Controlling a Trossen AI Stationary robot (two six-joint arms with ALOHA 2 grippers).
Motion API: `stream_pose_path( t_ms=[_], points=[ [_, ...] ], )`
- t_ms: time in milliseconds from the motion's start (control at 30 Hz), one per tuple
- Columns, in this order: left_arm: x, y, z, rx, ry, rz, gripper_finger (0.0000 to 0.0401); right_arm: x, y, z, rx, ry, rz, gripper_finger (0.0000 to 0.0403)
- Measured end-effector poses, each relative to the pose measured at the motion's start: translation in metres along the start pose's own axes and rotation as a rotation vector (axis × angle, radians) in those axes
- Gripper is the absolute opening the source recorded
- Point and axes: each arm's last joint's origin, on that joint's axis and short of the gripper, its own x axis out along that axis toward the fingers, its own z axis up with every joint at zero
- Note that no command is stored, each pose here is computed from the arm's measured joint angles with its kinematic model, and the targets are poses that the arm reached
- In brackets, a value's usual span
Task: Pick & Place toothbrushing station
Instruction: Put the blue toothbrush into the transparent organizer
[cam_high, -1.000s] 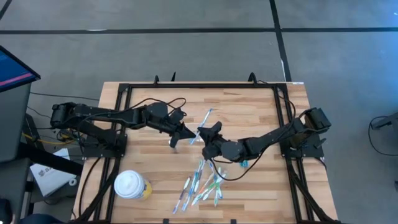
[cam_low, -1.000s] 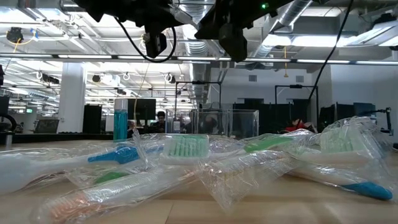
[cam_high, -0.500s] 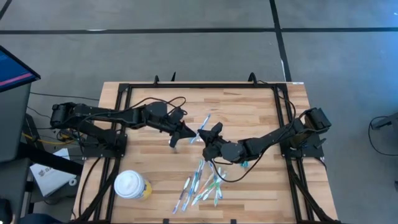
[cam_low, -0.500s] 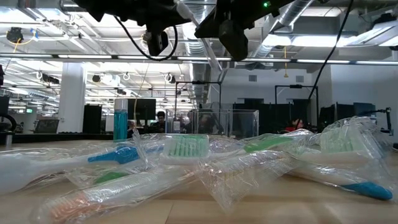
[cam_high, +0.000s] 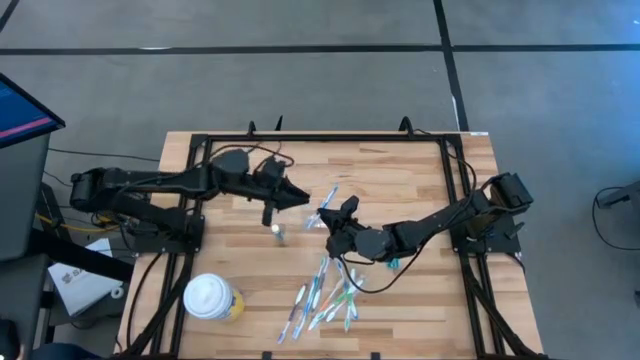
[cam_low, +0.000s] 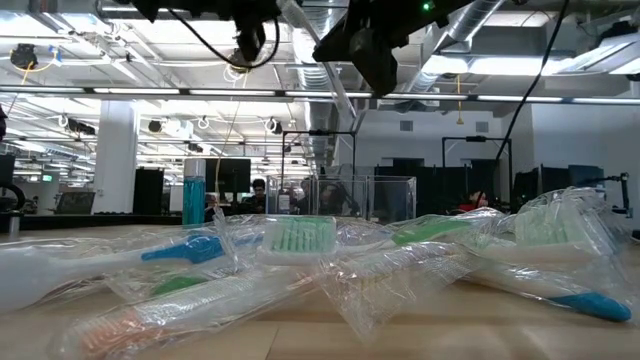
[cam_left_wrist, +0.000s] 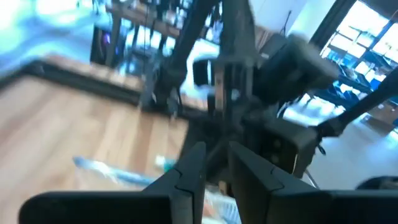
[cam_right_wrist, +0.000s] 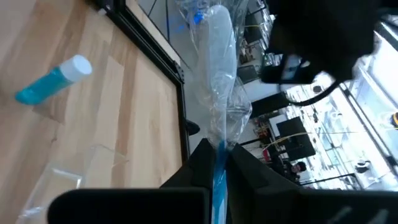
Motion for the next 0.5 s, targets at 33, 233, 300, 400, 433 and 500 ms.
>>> stream_pose_path(
  t_ms=[33, 233, 300, 400, 433, 500],
  points=[
    [-0.004, -0.002, 0.002, 0.009, -0.009, -0.003, 0.0063, -0.001, -0.001, 0.0, 0.016, -0.005, 0.007, 0.001],
    [-0.016, -0.01, 0.001, 0.041, -0.032, -0.025, 0.0052, -0.008, -0.028, -0.005, 0.25, -0.049, 0.063, 0.001],
    [-0.014, -0.01, -0.006, 0.037, -0.01, -0.024, 0.0048, -0.012, -0.04, -0.011, 0.358, -0.071, 0.085, 0.001],
    [-0.013, -0.011, -0.016, 0.033, 0.008, 0.0, 0.0043, -0.015, -0.054, -0.022, 0.478, -0.084, 0.125, 0.001],
    [-0.011, -0.01, -0.019, 0.031, 0.016, 0.011, 0.0042, -0.016, -0.057, -0.027, 0.512, -0.079, 0.131, 0.001],
    [-0.009, -0.01, -0.025, 0.03, 0.028, 0.031, 0.0039, -0.017, -0.061, -0.036, 0.579, -0.084, 0.147, 0.001]
  ],
)
